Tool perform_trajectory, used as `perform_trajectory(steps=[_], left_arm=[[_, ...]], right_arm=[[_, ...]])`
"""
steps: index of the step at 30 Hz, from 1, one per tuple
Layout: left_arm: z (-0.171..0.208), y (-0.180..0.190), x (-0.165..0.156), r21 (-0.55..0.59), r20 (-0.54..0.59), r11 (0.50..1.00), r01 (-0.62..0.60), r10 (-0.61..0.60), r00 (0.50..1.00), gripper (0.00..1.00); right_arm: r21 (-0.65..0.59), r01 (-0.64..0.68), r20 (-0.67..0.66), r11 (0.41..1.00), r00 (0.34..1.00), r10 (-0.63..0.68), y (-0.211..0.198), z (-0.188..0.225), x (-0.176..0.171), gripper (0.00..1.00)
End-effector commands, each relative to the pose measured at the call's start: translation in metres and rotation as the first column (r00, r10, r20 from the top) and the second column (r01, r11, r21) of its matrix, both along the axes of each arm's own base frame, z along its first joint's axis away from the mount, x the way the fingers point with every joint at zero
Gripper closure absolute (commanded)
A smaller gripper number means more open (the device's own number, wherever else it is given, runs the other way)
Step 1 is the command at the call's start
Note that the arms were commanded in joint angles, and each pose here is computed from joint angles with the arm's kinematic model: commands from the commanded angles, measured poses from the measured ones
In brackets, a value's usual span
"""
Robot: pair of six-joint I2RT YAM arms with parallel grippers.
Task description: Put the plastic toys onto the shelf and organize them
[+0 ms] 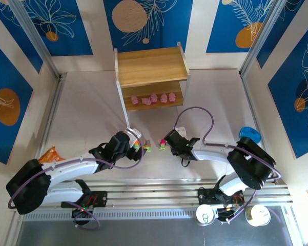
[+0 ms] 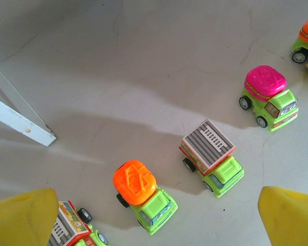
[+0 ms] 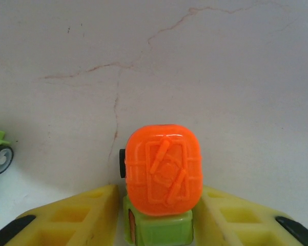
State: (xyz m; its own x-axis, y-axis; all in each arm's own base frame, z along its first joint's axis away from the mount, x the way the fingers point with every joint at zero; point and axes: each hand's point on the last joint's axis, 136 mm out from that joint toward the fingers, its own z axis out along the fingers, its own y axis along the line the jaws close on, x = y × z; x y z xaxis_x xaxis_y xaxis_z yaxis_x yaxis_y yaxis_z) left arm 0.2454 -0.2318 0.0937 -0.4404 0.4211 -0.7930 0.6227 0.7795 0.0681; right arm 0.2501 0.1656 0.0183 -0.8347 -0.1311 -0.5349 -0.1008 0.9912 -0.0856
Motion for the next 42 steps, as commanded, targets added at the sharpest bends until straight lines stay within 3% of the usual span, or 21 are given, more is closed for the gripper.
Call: perform_trajectory(steps=[1,7,12,20,42], left_arm=[[0.005,-0.004,0.002,-0.002,0.004,1.0,-0.005,0.005,1.0,0.0],[0.006,-0.004,0.002,-0.002,0.005,1.0,-0.005,0.005,1.0,0.0],[0.006,-0.004,0.002,-0.002,0.006,1.0,-0.006,0.006,1.0,0.0],[0.006,-0.004,0.003,-0.005,0.008,1.0,-0.006,0.006,1.0,0.0],[0.007,-0.002,0.003,0.0,0.015,1.0,-0.013,0.013,1.0,0.0]], right_arm=[[0.007,0.02,0.015,1.0,1.0,-0.021,0.002,0.006,0.007,0.59],[0.01,0.028,0.018,1.0,0.999,-0.028,0.002,0.006,0.008,0.62],[0.011,0.035,0.02,0.999,0.999,-0.035,0.0,0.007,0.008,0.72],[0.025,0.03,0.058,0.999,0.998,-0.032,0.0,0.028,0.008,0.75],[0.057,-0.089,0.232,0.994,0.97,0.074,0.02,0.167,0.003,0.76]])
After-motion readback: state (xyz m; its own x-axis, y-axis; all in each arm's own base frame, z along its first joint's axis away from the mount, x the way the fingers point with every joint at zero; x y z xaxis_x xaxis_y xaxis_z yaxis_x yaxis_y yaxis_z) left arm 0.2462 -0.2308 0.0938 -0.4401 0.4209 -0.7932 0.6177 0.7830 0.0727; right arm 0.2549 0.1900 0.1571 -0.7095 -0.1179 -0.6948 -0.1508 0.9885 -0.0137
